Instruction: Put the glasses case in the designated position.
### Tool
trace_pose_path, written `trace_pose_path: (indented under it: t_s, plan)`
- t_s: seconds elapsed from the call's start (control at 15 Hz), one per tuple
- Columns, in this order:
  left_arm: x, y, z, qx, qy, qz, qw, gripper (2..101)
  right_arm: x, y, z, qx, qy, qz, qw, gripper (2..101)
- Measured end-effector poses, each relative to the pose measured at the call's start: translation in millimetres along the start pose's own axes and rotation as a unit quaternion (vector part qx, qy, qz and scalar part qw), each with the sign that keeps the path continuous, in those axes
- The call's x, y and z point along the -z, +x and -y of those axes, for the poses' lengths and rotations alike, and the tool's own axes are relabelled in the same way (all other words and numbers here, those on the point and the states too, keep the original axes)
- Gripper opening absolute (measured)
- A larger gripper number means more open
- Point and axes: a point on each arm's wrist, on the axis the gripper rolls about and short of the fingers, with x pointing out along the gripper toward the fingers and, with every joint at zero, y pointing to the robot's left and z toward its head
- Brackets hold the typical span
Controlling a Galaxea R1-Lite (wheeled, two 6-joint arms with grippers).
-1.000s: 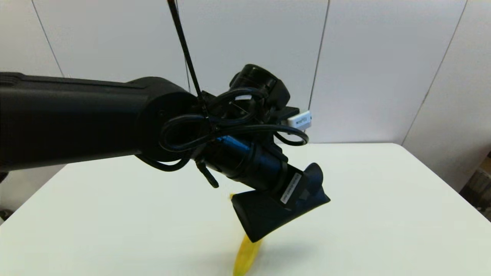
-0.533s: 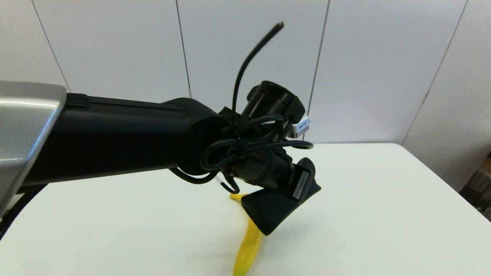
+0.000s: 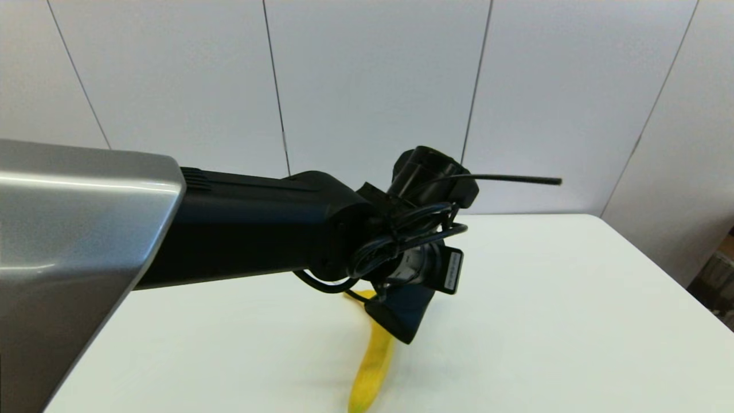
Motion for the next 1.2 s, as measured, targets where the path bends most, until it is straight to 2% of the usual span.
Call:
trace_pose_path:
  t_s: [0.13, 0.47, 0.6, 0.93, 1.2]
  plan:
    - [1.7, 3.6, 3.3, -0.018, -0.012, 0.006, 1.0, 19.9, 0.0, 0.0, 0.0, 0.0, 0.0, 0.0, 1.0, 97.1]
    - [9.9, 3.0, 22.1, 0.0, 0.006, 0.0, 1.0, 19.7, 0.0, 0.0, 0.0, 0.0, 0.0, 0.0, 1.0, 97.1]
    - [10.8, 3.2, 28.3, 0.021, 0.022, 0.0, 1.0, 19.7, 0.1, 0.0, 0.0, 0.0, 0.0, 0.0, 1.0, 97.1]
    - [8.1, 11.1, 37.4, 0.12, 0.06, 0.006, 0.991, 19.5, 0.0, 0.0, 0.0, 0.0, 0.0, 0.0, 1.0, 97.1]
    - [8.0, 25.5, 33.9, 0.135, 0.06, 0.005, 0.989, 19.5, 0.0, 0.0, 0.0, 0.0, 0.0, 0.0, 1.0, 97.1]
